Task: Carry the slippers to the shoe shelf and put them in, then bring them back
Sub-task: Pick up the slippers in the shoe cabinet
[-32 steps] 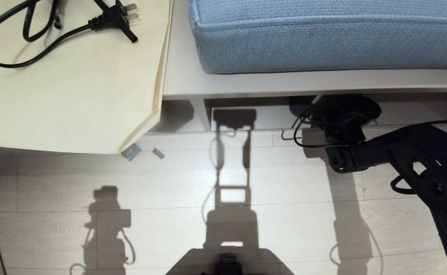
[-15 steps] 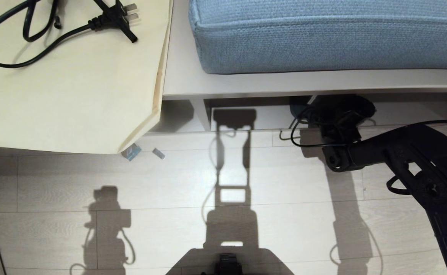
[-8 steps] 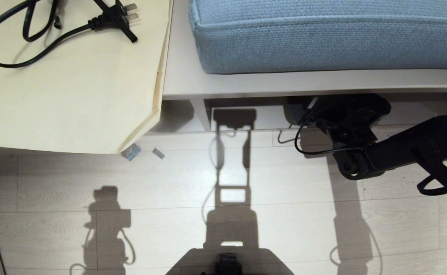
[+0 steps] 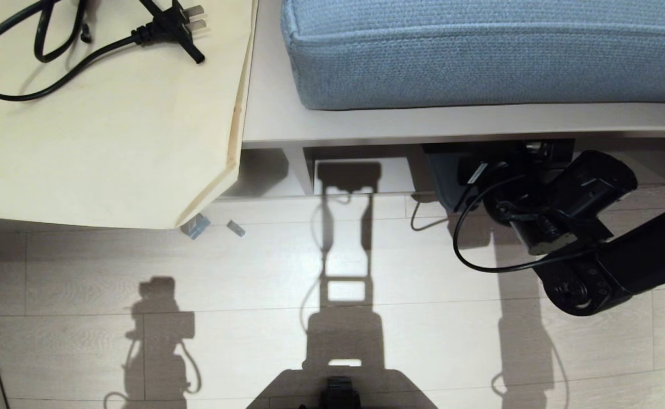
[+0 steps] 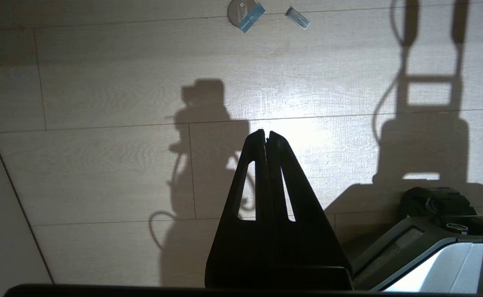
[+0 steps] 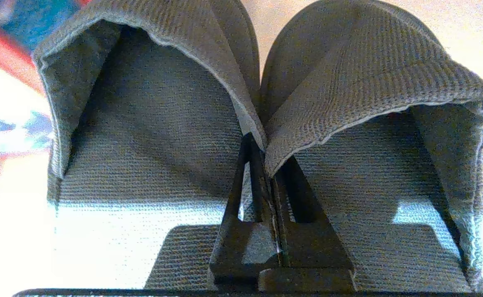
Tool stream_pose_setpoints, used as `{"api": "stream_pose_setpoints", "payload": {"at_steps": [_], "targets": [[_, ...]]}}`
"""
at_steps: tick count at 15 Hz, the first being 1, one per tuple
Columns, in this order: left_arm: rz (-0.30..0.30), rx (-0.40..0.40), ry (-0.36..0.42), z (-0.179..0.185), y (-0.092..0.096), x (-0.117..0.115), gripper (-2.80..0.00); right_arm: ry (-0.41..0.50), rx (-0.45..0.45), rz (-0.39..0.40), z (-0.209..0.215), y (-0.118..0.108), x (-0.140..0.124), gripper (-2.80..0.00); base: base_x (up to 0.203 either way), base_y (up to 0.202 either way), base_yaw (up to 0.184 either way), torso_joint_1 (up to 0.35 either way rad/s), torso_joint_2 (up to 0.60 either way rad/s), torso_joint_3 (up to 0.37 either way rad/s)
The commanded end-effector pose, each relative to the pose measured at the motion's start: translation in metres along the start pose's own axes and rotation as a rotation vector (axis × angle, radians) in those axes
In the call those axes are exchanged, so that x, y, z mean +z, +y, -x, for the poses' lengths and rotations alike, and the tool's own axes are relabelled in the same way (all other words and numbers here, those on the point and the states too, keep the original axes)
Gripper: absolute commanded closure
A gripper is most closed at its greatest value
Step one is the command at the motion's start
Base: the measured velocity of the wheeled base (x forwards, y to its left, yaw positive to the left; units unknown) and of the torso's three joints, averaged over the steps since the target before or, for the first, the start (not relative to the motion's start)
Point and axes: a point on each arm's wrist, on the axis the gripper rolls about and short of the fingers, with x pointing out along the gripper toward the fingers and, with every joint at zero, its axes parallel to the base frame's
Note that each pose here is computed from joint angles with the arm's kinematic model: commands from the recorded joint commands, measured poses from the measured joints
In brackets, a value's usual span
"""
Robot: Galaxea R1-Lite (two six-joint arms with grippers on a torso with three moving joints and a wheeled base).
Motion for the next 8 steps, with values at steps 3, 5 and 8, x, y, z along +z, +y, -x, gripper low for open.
{"api": "stream_pose_setpoints", "payload": {"at_steps": [3,5,8], "targets": [[0.002,-0.001,0.007,-0.001,0.0,-0.002,0.0,0.084,0.026,0.005,0.03,0.005,-0.004,0.0,0.0,0.0,0.0,0.0,0.0,0.0],[0.002,-0.001,0.007,-0.001,0.0,-0.002,0.0,0.113,0.041,0.006,0.036,0.009,-0.008,0.0,0.0,0.0,0.0,0.0,0.0,0.0],[0.002,-0.001,0.007,-0.001,0.0,-0.002,0.0,0.136,0.083,0.019,0.051,0.014,-0.003,0.0,0.0,0.0,0.0,0.0,0.0,0.0]]}}
